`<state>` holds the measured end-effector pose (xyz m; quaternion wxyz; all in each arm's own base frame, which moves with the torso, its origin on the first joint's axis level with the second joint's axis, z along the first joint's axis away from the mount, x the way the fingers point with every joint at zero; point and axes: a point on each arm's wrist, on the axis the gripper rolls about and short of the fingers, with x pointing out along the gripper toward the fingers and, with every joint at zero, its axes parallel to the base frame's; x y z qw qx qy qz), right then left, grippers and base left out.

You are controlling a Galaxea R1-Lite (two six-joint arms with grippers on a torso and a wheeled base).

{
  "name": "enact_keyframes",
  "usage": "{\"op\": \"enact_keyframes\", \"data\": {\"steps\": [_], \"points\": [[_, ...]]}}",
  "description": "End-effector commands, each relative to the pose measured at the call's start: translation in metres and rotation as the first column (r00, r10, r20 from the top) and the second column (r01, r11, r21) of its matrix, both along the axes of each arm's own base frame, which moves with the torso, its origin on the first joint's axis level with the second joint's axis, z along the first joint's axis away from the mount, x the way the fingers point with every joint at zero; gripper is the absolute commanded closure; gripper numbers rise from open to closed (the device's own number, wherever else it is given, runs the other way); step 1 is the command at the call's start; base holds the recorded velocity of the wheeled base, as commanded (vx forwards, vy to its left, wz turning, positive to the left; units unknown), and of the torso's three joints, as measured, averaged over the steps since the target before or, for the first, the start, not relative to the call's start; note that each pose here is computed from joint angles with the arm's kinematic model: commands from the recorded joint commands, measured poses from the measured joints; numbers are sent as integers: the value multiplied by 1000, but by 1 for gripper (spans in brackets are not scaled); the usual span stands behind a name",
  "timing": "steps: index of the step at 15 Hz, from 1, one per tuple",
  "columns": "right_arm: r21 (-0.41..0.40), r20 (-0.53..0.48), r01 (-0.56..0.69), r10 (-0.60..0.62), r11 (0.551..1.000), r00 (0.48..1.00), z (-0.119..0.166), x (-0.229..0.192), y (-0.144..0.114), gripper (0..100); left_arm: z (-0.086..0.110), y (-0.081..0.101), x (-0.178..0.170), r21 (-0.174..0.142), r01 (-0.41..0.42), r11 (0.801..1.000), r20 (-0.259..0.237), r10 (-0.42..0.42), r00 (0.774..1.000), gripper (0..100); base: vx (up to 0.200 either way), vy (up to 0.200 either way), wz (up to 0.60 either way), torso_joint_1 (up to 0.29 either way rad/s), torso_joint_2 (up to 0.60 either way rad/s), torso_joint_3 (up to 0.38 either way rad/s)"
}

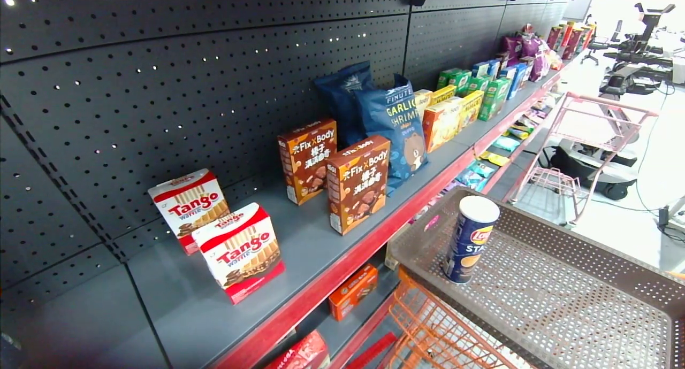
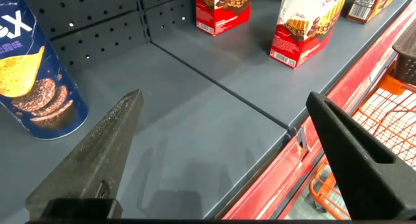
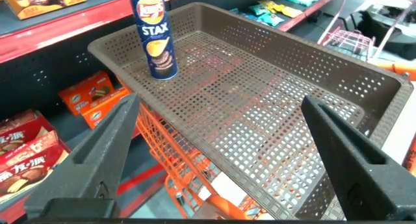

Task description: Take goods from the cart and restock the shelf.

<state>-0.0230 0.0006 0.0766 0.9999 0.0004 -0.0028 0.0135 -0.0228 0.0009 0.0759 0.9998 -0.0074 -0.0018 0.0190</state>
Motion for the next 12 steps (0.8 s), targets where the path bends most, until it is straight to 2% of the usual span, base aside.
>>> {"op": "enact_keyframes", "data": {"steps": [1,2,3,7,8,11,12], "points": [[-8,47,-58,59,998,997,59,-4,1,0,0,0,0,-2,-2,1000,1,2,1000,0,0,0,0,0,0,0],[-9,-1,-68,68,998,998,73,1,1,0,0,0,0,-1,0,1000,1,0,1000,0,0,0,0,0,0,0],[-10,13,-89,89,996,996,87,-1,1,0,0,0,0,-2,-2,1000,1,2,1000,0,0,0,0,0,0,0],[11,-33,-317,317,948,948,93,-3,-3,0,0,0,0,-1,0,1000,1,0,1000,0,0,0,0,0,0,0],[15,-38,-330,330,944,943,95,-1,-5,0,0,0,0,-1,0,1000,1,0,1000,0,0,0,0,0,0,0],[2,-110,-201,200,980,974,101,21,-2,0,0,0,0,-1,0,1000,1,0,1000,0,0,0,0,0,0,0],[0,-123,-192,191,981,974,104,29,0,0,0,0,0,-1,0,1000,1,0,1000,0,0,0,0,0,0,0]]}}
